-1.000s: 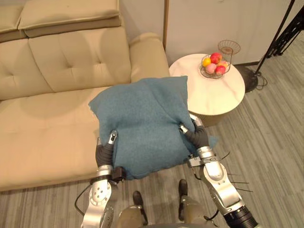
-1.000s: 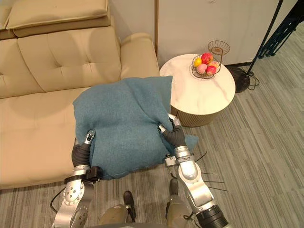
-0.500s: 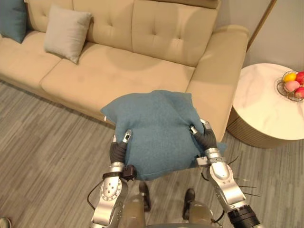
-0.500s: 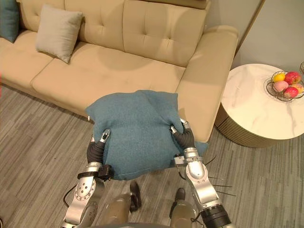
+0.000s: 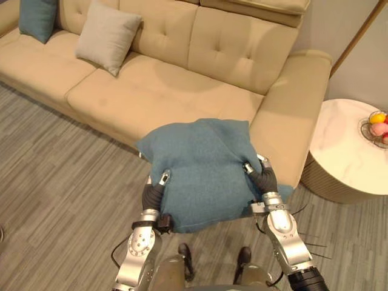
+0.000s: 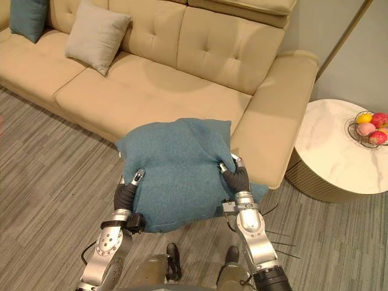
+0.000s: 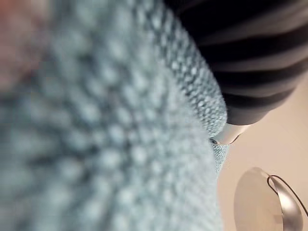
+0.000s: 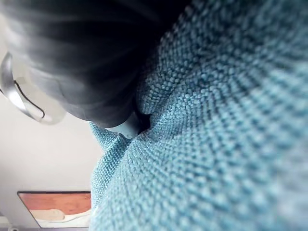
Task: Pick up cushions and gather them together orderly.
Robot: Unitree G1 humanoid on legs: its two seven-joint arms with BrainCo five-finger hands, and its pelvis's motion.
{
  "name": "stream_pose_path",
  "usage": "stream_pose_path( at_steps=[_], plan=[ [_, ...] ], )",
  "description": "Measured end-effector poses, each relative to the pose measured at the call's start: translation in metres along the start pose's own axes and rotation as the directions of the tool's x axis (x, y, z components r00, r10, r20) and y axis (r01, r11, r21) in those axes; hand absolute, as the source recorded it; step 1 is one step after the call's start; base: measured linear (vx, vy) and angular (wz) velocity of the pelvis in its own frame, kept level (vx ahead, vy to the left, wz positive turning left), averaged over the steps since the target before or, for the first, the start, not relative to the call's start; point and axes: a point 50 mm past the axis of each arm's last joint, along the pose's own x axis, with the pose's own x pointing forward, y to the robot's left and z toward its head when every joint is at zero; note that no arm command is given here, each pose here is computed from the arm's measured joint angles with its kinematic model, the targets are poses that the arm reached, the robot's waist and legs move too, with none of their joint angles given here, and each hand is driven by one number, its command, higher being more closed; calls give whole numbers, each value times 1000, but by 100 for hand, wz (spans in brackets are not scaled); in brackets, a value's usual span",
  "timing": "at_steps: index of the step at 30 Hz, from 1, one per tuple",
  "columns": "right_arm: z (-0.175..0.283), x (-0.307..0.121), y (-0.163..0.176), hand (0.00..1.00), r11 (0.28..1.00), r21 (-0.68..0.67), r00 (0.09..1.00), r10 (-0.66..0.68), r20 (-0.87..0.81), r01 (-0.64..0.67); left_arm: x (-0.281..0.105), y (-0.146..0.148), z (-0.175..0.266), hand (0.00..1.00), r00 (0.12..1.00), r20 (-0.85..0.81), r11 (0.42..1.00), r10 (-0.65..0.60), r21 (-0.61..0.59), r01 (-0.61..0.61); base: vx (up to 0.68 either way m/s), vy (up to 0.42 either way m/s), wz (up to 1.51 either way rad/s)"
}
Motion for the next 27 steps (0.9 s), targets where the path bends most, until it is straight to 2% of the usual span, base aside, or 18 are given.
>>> stream_pose_path(
  at_steps=[7,11,14,21,25,27],
  plan=[
    [-9,-2,4,100,1000,-3,999,7,-38,-7,-2,5,-3,100,1000,-19,999,15,28,-14,238,44,20],
    [-13,-10,-4,100,1000,-14,998,-24,-59,23,1,0,-8,100,999,-37,999,-8,38,10,559,-113,48],
    [-14,-20,-20,100,996,-33,994,-83,-76,81,2,-18,-15,100,997,-60,999,-50,-7,50,595,-143,29],
    [28,-33,-27,100,990,-8,987,-137,81,138,7,-29,-7,100,996,-23,995,-86,-48,85,501,-49,-59],
    [24,-31,-27,100,990,-6,987,-144,68,144,7,-29,-7,100,996,-21,995,-91,-47,90,300,218,-107],
    [8,-25,-27,100,990,-19,991,-137,10,137,6,-26,-9,100,996,-34,996,-85,-37,84,221,368,-164]
  ],
)
